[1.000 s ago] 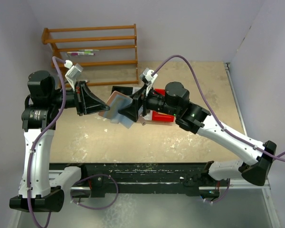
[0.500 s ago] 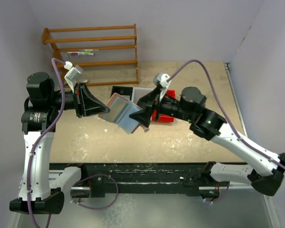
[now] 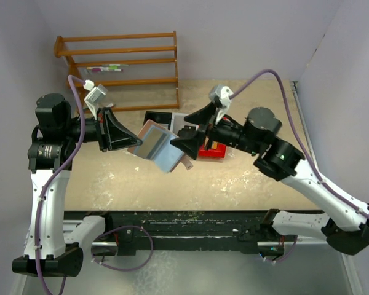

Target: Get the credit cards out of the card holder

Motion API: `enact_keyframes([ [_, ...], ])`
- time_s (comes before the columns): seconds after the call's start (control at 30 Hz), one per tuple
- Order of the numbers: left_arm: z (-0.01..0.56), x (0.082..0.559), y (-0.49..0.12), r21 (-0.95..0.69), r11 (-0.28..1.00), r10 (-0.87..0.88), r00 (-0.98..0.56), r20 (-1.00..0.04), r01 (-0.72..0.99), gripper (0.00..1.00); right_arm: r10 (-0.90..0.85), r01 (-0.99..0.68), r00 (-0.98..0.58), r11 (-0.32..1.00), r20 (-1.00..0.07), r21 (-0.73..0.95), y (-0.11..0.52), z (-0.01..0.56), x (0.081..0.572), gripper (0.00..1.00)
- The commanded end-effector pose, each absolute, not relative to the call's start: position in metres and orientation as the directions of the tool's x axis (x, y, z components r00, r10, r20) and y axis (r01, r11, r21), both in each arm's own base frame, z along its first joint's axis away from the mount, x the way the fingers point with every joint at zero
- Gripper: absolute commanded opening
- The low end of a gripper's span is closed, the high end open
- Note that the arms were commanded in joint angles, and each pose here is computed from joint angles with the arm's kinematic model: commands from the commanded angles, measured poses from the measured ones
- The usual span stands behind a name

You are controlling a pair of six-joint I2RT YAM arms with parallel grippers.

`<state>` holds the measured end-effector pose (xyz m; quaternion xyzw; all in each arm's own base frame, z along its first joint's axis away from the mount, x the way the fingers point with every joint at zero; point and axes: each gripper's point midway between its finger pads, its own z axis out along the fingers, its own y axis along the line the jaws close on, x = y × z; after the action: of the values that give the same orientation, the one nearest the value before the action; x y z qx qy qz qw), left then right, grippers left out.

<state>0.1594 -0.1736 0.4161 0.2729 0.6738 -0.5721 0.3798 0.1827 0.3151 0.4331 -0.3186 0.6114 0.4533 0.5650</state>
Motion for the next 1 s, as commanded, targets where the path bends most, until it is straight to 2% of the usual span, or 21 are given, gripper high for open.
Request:
enact_keyframes([
  [0.0, 0.434, 0.142, -0.176, -0.533, 0.108, -0.042, -0.532, -0.846, 0.839, 0.00, 0.150, -0.908, -0.193, 0.348, -0.970, 0.234, 0.335, 0.451, 0.191, 1.00],
  [0.07, 0.435, 0.137, -0.176, -0.558, 0.066, -0.030, -0.557, -0.830, 0.827, 0.00, 0.129, -0.913, -0.229, 0.316, -0.965, 0.259, 0.348, 0.445, 0.192, 1.00],
  [0.2, 0.435, 0.136, -0.176, -0.561, 0.064, -0.033, -0.560, -0.828, 0.825, 0.00, 0.131, -0.942, -0.258, 0.186, -0.957, 0.280, 0.367, 0.442, 0.180, 1.00],
  [0.3, 0.435, 0.137, -0.176, -0.565, 0.067, -0.035, -0.564, -0.825, 0.823, 0.00, 0.134, -0.946, -0.283, 0.124, -0.950, 0.299, 0.377, 0.438, 0.175, 0.93],
  [0.53, 0.438, 0.135, -0.176, -0.559, 0.068, -0.035, -0.558, -0.829, 0.827, 0.00, 0.107, -0.945, -0.317, 0.043, -0.942, 0.323, 0.384, 0.427, 0.164, 0.63],
  [0.57, 0.438, 0.134, -0.176, -0.558, 0.066, -0.034, -0.557, -0.830, 0.827, 0.00, 0.112, -0.949, -0.309, 0.027, -0.945, 0.313, 0.382, 0.428, 0.161, 0.55],
  [0.7, 0.441, 0.132, -0.176, -0.560, 0.060, -0.033, -0.559, -0.829, 0.826, 0.00, 0.123, -0.960, -0.281, -0.037, -0.952, 0.278, 0.377, 0.430, 0.148, 0.09],
  [0.73, 0.441, 0.132, -0.176, -0.562, 0.059, -0.033, -0.561, -0.827, 0.825, 0.00, 0.121, -0.961, -0.277, -0.051, -0.953, 0.273, 0.377, 0.430, 0.145, 0.04],
  [0.9, 0.443, 0.130, -0.176, -0.562, 0.056, -0.032, -0.561, -0.827, 0.825, 0.00, 0.103, -0.958, -0.266, -0.141, -0.958, 0.251, 0.375, 0.430, 0.129, 0.02],
  [0.97, 0.444, 0.129, -0.176, -0.558, 0.058, -0.034, -0.557, -0.830, 0.828, 0.00, 0.107, -0.958, -0.260, -0.151, -0.960, 0.243, 0.374, 0.432, 0.128, 0.04],
])
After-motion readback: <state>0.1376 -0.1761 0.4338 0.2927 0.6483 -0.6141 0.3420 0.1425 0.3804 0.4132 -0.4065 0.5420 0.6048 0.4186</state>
